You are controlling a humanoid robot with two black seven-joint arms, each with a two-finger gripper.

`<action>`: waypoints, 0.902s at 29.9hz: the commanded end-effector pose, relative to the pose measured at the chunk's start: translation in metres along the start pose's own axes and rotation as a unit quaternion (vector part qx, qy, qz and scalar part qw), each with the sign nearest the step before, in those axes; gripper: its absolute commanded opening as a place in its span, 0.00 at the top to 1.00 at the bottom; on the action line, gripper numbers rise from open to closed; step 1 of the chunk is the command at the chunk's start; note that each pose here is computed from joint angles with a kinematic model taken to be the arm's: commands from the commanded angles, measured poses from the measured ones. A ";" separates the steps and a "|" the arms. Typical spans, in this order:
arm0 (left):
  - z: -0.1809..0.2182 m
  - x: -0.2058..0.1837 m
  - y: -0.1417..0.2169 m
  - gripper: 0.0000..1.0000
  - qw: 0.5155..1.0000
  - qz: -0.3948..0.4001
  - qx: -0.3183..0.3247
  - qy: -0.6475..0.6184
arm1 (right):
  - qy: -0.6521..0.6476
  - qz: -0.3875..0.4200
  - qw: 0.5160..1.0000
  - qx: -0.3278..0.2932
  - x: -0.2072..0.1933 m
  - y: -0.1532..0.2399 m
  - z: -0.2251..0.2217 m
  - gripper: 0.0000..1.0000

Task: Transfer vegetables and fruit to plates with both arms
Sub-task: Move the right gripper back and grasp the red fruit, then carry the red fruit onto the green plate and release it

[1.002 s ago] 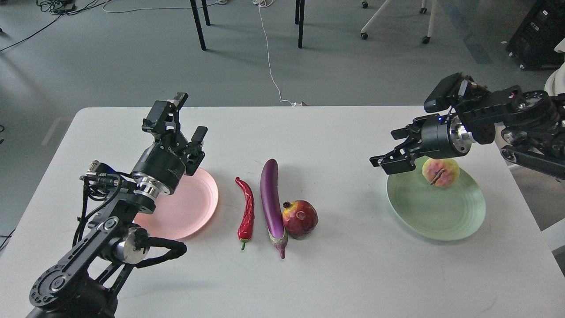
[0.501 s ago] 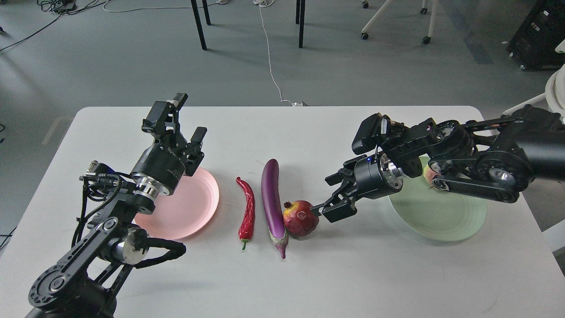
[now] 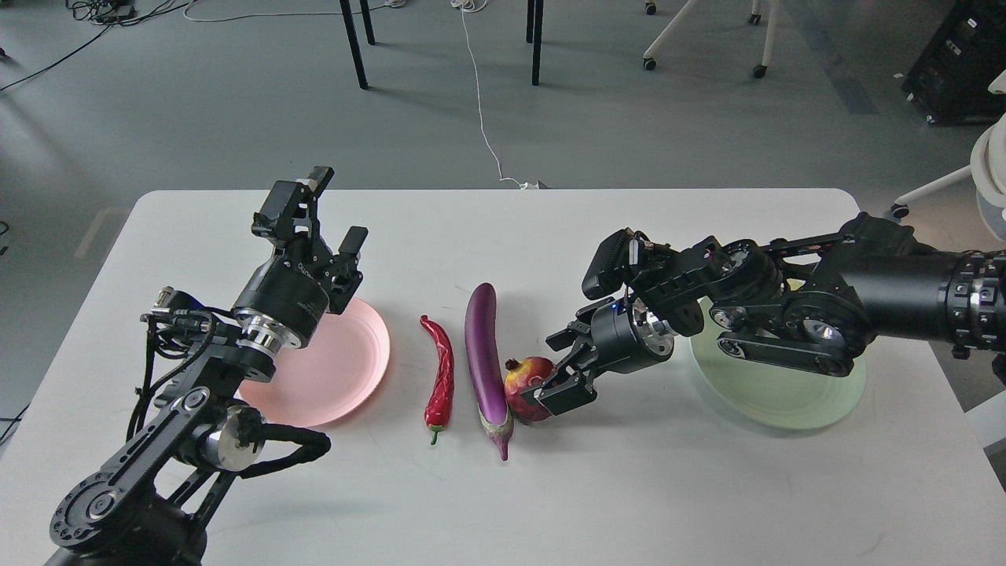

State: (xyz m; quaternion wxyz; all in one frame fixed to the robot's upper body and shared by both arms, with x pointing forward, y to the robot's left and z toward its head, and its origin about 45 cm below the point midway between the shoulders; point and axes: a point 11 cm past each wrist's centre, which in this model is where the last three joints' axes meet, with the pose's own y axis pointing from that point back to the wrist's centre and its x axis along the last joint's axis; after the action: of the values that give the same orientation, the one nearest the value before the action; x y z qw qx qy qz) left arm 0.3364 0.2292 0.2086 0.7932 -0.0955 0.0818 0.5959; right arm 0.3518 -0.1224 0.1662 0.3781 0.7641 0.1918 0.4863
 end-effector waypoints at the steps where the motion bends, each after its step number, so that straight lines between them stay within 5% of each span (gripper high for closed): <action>1: 0.000 0.001 0.000 0.01 1.000 0.000 0.001 -0.002 | 0.000 -0.002 1.000 0.001 -0.001 -0.003 -0.001 0.13; 7: 0.001 0.003 0.001 0.01 1.000 0.001 0.001 -0.005 | 0.001 -0.012 1.000 0.001 -0.006 -0.006 -0.001 0.47; 12: 0.001 0.003 0.001 0.01 1.000 0.001 0.002 -0.005 | 0.001 -0.012 1.000 0.001 -0.006 -0.005 -0.001 0.59; 18: 0.001 0.003 0.001 0.01 1.000 0.001 0.000 -0.005 | -0.009 -0.003 1.000 -0.020 -0.008 0.018 0.014 0.62; 27: 0.001 0.003 0.001 0.01 1.000 0.001 0.001 -0.005 | -0.029 0.005 0.992 -0.124 -0.033 0.115 0.067 0.61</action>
State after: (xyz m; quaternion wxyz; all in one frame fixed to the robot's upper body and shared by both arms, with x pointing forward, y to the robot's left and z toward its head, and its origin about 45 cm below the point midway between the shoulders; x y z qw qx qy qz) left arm 0.3366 0.2322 0.2091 0.7929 -0.0927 0.0786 0.5971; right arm 0.3805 -0.2095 0.2057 0.4448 0.7412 0.1348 0.4844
